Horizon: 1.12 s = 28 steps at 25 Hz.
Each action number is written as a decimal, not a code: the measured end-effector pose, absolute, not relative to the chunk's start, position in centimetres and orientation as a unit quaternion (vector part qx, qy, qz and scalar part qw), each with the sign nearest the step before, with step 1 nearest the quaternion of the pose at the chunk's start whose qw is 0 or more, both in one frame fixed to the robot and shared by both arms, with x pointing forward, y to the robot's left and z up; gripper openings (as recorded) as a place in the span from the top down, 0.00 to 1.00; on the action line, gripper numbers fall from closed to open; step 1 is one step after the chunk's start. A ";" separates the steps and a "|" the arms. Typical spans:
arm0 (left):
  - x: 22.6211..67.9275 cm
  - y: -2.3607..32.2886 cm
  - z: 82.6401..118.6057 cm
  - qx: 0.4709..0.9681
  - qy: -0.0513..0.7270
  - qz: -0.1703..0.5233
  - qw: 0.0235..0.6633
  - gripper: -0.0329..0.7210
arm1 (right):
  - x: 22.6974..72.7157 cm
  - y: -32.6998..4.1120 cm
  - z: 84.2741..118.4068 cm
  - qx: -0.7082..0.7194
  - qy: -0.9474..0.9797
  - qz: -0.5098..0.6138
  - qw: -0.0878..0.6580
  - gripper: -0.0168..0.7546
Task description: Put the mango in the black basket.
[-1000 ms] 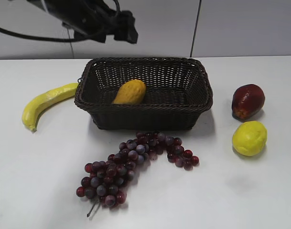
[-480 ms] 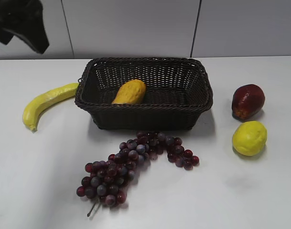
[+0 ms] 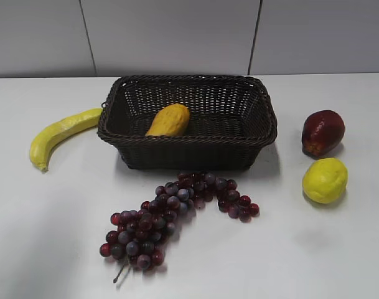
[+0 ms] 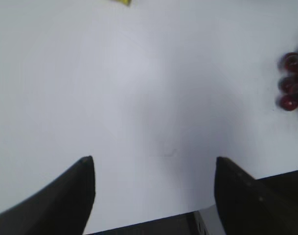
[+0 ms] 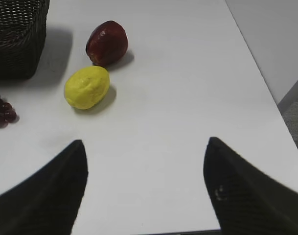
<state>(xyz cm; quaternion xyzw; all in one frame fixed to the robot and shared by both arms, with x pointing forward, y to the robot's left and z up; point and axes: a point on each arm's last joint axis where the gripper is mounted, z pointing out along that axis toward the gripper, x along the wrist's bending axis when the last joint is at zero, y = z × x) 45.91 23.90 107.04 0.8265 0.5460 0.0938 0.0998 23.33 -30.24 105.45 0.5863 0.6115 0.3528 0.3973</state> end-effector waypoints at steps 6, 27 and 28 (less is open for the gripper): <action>40.5 27.9 104.5 0.775 0.609 0.121 0.116 0.21 | 23.3 -30.2 105.5 0.586 0.611 0.353 0.397 0.24; 26.1 30.3 104.6 0.698 0.568 0.322 0.294 0.21 | 23.3 -30.2 105.5 0.586 0.611 0.353 0.397 0.24; 26.1 30.3 104.6 0.698 0.568 0.323 0.294 0.21 | 23.3 -30.2 105.5 0.586 0.611 0.353 0.397 0.24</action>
